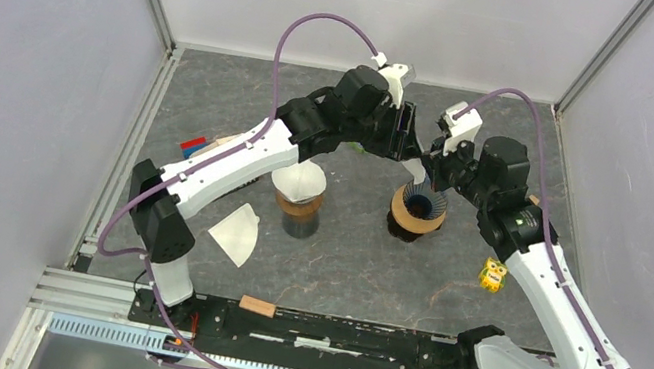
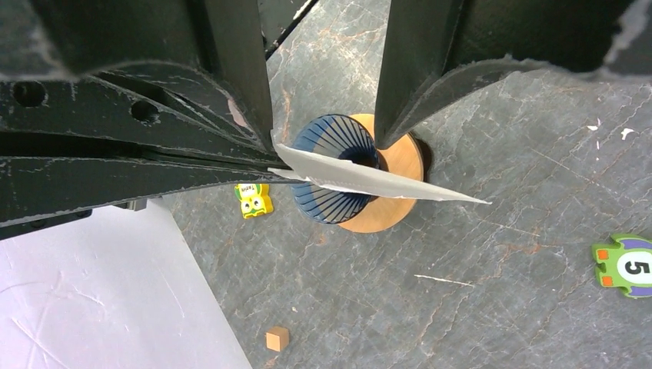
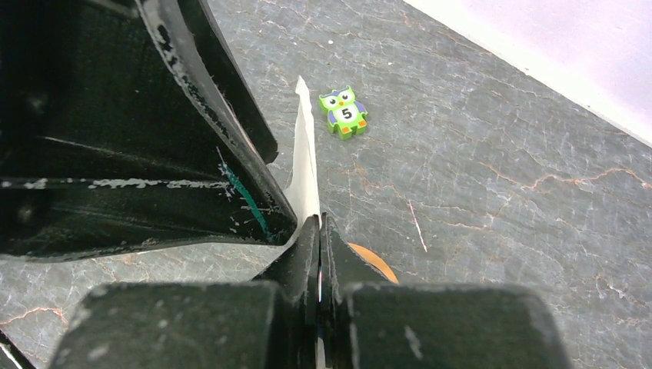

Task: Place the coffee filter in the dripper
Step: Place the coffee filter in the coffee dripper.

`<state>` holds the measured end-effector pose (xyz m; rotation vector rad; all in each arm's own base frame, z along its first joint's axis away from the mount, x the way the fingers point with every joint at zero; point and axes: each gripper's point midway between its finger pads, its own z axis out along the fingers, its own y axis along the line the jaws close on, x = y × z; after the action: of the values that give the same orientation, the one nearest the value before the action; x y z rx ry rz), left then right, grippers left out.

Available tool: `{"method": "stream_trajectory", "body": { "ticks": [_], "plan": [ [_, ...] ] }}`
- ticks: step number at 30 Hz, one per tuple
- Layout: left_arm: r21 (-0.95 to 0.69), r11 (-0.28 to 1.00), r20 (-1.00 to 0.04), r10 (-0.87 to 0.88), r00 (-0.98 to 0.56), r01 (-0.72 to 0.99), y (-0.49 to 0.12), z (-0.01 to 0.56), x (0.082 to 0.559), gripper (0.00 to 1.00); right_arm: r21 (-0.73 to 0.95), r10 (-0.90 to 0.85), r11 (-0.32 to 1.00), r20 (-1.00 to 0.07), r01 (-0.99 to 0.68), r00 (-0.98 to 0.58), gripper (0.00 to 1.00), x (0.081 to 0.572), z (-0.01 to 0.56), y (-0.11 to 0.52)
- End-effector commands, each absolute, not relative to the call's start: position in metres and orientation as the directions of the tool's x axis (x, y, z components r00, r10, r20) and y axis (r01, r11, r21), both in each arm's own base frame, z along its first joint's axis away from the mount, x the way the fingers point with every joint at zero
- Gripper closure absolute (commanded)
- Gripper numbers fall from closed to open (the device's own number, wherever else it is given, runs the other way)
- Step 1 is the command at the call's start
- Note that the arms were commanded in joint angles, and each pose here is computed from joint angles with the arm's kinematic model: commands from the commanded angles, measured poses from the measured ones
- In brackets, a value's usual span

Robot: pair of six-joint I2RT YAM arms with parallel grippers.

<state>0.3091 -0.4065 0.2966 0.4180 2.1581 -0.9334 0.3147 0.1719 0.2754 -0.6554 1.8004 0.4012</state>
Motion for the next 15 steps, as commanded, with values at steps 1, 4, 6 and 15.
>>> {"method": "stream_trajectory", "body": {
  "ticks": [1, 4, 6, 15],
  "plan": [
    [-0.51, 0.681, -0.743, -0.04, -0.668, 0.526, -0.4096, 0.3065, 0.3141, 0.43, -0.061, -0.203, 0.793, -0.965, -0.606, -0.169, 1.0, 0.3146, 0.2958, 0.1706],
    [-0.498, 0.69, -0.75, -0.039, -0.66, 0.525, -0.4076, 0.3055, 0.3159, 0.45, -0.061, -0.203, 0.793, -0.965, -0.606, -0.169, 1.0, 0.314, 0.2955, 0.1703],
    [-0.493, 0.694, -0.753, -0.038, -0.657, 0.525, -0.4071, 0.3046, 0.3169, 0.48, -0.06, -0.201, 0.793, -0.965, -0.606, -0.167, 1.0, 0.3136, 0.2965, 0.17],
    [-0.479, 0.702, -0.762, -0.035, -0.646, 0.527, -0.4061, 0.3033, 0.322, 0.56, -0.067, -0.207, 0.793, -0.964, -0.606, -0.165, 1.0, 0.3121, 0.2955, 0.1686]
  ]
}}
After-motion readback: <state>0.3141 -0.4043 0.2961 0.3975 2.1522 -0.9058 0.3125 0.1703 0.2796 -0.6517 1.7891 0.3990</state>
